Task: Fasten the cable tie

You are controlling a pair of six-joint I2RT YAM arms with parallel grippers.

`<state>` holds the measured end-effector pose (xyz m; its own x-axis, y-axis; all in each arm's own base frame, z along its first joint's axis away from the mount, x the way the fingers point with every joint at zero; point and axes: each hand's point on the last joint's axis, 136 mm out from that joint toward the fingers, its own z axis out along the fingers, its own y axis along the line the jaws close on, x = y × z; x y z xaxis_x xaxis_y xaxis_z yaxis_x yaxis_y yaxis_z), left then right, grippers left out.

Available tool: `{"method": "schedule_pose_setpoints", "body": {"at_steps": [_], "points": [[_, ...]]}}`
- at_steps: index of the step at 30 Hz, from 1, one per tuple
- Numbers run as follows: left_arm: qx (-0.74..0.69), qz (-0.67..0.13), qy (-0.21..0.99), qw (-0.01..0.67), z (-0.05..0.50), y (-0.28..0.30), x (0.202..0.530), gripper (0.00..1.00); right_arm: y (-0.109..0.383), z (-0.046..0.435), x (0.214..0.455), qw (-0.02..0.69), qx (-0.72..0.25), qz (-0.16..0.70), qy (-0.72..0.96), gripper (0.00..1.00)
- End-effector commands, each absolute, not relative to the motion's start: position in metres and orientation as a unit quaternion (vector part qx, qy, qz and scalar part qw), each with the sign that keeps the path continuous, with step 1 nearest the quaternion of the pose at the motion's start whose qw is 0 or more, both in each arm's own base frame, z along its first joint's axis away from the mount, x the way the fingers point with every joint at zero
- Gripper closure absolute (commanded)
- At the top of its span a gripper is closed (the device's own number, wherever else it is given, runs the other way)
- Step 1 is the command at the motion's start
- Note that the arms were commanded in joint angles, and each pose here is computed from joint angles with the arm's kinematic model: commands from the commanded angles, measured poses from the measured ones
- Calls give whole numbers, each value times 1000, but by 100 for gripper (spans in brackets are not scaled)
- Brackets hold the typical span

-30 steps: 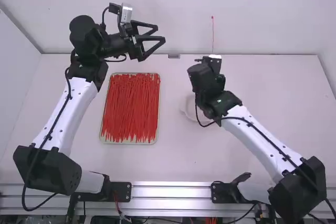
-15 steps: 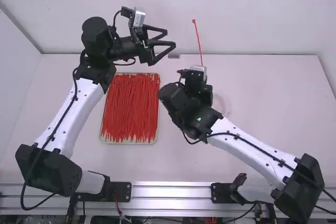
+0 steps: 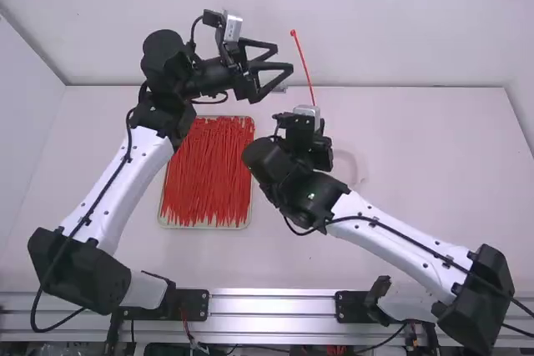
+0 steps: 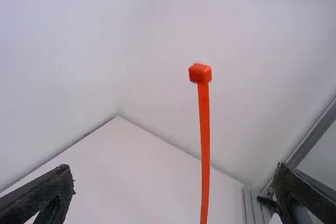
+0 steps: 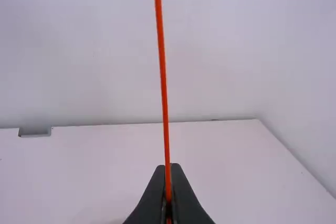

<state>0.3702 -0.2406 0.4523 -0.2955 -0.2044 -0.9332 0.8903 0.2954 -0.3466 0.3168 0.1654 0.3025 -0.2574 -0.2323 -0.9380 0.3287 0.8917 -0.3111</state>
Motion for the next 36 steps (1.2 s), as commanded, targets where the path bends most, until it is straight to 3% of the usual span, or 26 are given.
{"method": "schedule_pose_setpoints", "body": {"at_steps": [1, 8, 12, 17, 18, 19, 22, 24, 32, 36], "points": [[276, -531, 600, 531, 469, -240, 366, 2, 168, 314, 314, 617, 37, -229, 752, 100], [249, -533, 599, 543, 477, -237, 373, 5, 183, 315, 306, 622, 18, -216, 753, 100], [249, -535, 599, 541, 476, -237, 372, 15, 188, 315, 303, 624, 12, -212, 752, 100], [249, -535, 599, 541, 476, -237, 372, 39, 188, 315, 302, 624, 12, -210, 752, 100], [249, -535, 600, 541, 476, -237, 372, 49, 189, 315, 302, 624, 11, -209, 753, 100], [249, -535, 599, 541, 476, -237, 372, 50, 189, 315, 302, 624, 11, -209, 753, 100], [249, -535, 599, 541, 476, -237, 372, 83, 189, 315, 302, 624, 12, -209, 753, 100], [249, -535, 599, 541, 476, -237, 372, 99, 189, 315, 302, 625, 12, -208, 752, 100], [249, -534, 599, 542, 476, -237, 372, 99, 199, 314, 305, 623, -1, -187, 759, 100], [254, -530, 597, 546, 477, -237, 372, 99, 208, 314, 308, 622, -21, -171, 764, 95]]}}
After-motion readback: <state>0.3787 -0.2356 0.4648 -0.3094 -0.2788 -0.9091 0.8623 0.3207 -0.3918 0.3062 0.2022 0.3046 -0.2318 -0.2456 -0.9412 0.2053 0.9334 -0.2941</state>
